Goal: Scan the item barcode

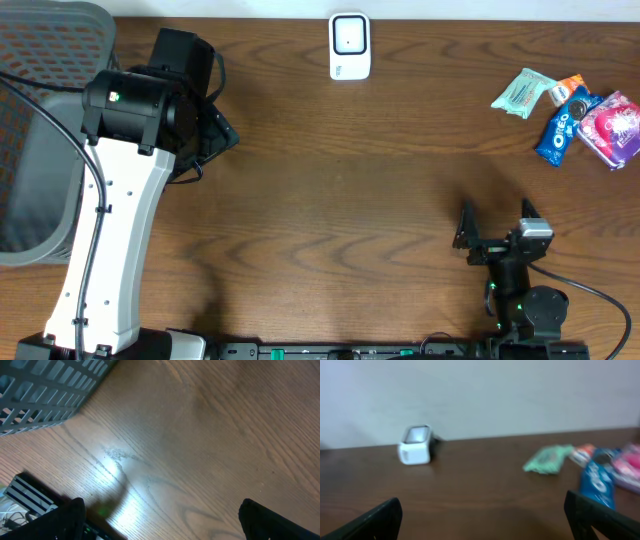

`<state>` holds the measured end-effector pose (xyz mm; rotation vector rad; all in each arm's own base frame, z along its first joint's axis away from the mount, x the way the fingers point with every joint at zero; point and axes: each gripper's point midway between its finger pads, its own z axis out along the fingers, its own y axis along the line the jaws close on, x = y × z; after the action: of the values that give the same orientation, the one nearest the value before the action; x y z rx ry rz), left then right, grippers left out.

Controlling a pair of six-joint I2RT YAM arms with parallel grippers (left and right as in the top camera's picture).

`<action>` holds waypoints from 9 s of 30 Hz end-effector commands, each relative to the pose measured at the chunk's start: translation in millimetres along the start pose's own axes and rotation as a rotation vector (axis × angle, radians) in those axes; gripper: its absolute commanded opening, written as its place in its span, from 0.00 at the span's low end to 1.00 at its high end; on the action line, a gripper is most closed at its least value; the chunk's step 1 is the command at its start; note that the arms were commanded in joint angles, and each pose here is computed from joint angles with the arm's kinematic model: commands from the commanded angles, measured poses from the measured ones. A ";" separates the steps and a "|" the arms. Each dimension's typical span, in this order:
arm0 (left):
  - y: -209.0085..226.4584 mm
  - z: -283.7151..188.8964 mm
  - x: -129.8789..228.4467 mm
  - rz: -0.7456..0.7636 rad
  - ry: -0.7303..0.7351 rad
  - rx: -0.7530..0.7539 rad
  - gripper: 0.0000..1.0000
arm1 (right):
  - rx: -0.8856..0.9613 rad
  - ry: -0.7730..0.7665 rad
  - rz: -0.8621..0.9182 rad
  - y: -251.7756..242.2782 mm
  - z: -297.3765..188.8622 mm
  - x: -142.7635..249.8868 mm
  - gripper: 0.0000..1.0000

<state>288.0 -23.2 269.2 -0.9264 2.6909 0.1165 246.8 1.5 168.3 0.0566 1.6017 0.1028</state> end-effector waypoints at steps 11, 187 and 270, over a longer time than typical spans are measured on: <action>3.5 0.5 -2.3 -0.005 -0.012 -0.018 0.98 | 0.096 0.043 -0.101 -18.8 -1.4 10.9 0.99; 43.8 116.8 61.4 0.404 -1.034 0.599 0.98 | 0.021 0.040 -0.042 -3.2 -0.3 10.9 0.99; 41.1 116.2 63.5 0.478 -1.052 0.580 0.98 | 0.021 0.039 -0.042 -3.1 -0.3 10.8 0.99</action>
<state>245.2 -6.7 152.7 0.0218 1.6704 -0.0516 246.5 -2.6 157.3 0.0341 1.6443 0.0382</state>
